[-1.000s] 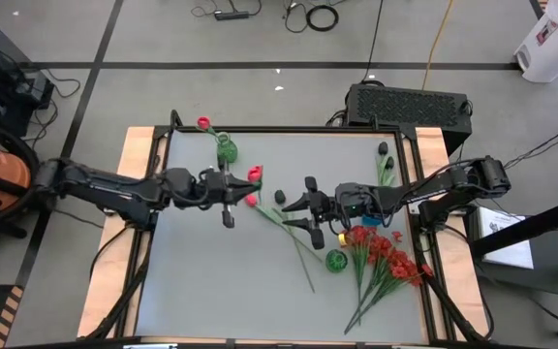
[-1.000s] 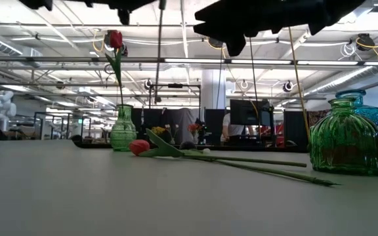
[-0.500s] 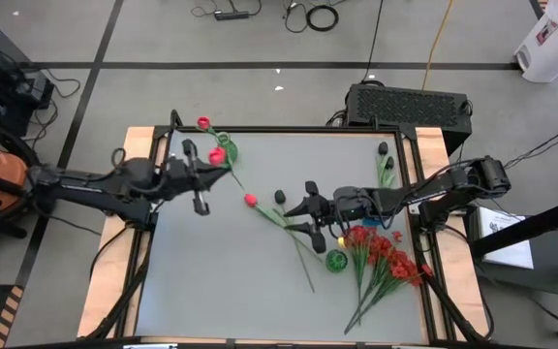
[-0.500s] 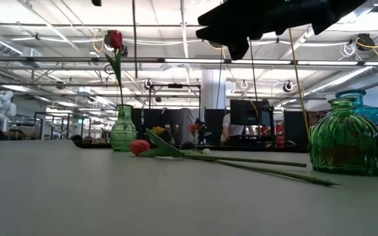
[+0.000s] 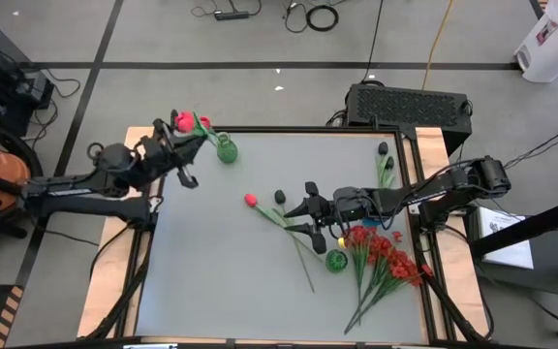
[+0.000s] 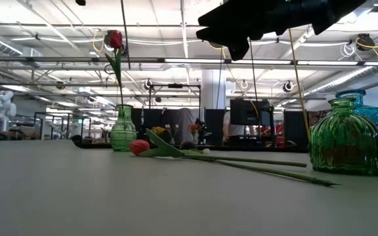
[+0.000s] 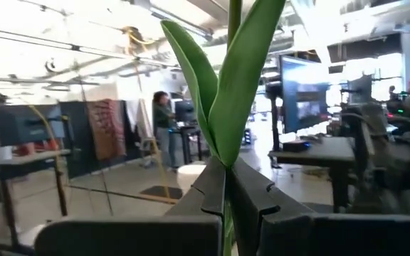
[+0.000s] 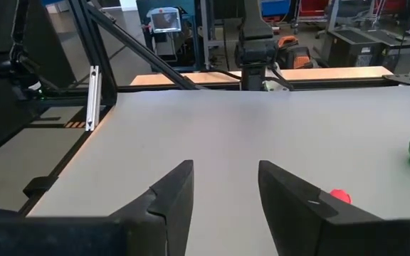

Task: Sort flowers into vase by color
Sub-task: Put the top pink flower into the top green vase, then put the pink flower into the top green vase

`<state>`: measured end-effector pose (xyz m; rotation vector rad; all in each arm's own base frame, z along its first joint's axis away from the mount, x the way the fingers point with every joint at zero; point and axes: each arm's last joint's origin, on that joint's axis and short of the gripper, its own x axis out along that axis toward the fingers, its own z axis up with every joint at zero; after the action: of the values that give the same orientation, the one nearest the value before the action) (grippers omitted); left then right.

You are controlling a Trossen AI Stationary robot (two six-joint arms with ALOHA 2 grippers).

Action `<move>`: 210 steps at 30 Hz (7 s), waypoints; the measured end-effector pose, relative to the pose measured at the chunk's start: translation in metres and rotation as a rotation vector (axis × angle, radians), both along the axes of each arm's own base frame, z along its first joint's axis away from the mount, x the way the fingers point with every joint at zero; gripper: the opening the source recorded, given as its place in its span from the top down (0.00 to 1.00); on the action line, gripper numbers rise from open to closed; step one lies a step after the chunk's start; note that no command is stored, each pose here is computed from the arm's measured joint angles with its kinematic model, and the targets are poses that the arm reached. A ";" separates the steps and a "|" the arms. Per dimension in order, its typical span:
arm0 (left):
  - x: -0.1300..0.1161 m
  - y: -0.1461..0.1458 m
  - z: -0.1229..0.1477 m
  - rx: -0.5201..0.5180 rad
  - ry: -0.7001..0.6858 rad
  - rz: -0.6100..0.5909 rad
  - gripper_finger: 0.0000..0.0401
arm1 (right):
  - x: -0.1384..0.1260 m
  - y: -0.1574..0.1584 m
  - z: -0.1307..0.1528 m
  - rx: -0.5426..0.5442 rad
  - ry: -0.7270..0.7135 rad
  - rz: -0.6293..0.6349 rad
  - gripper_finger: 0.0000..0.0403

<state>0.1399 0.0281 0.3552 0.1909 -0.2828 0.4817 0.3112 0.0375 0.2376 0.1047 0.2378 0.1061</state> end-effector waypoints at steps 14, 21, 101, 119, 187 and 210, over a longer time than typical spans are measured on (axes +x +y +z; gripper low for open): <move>-0.015 0.030 0.037 0.072 -0.039 0.088 0.98 | 0.000 0.000 -0.001 -0.008 0.007 0.002 0.63; -0.001 0.059 0.046 0.020 0.036 0.085 0.98 | 0.000 0.000 -0.001 -0.008 0.007 0.002 0.63; 0.003 0.181 -0.012 -0.445 0.322 -0.030 0.76 | -0.002 0.000 -0.006 -0.015 0.058 0.002 0.63; -0.013 0.156 0.013 -0.357 0.267 0.020 0.74 | -0.002 0.000 -0.007 -0.016 0.067 0.002 0.63; -0.015 0.026 -0.101 -0.525 0.489 -0.583 0.74 | 0.012 -0.003 -0.086 0.113 0.433 -0.195 0.63; 0.011 -0.029 -0.095 -0.427 0.475 -0.616 0.74 | 0.015 -0.001 -0.115 0.195 0.534 -0.251 0.63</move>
<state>0.1511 -0.0005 0.2600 -0.2002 0.2310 -0.1279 0.3260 0.0368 0.1230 0.3569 0.7447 -0.1532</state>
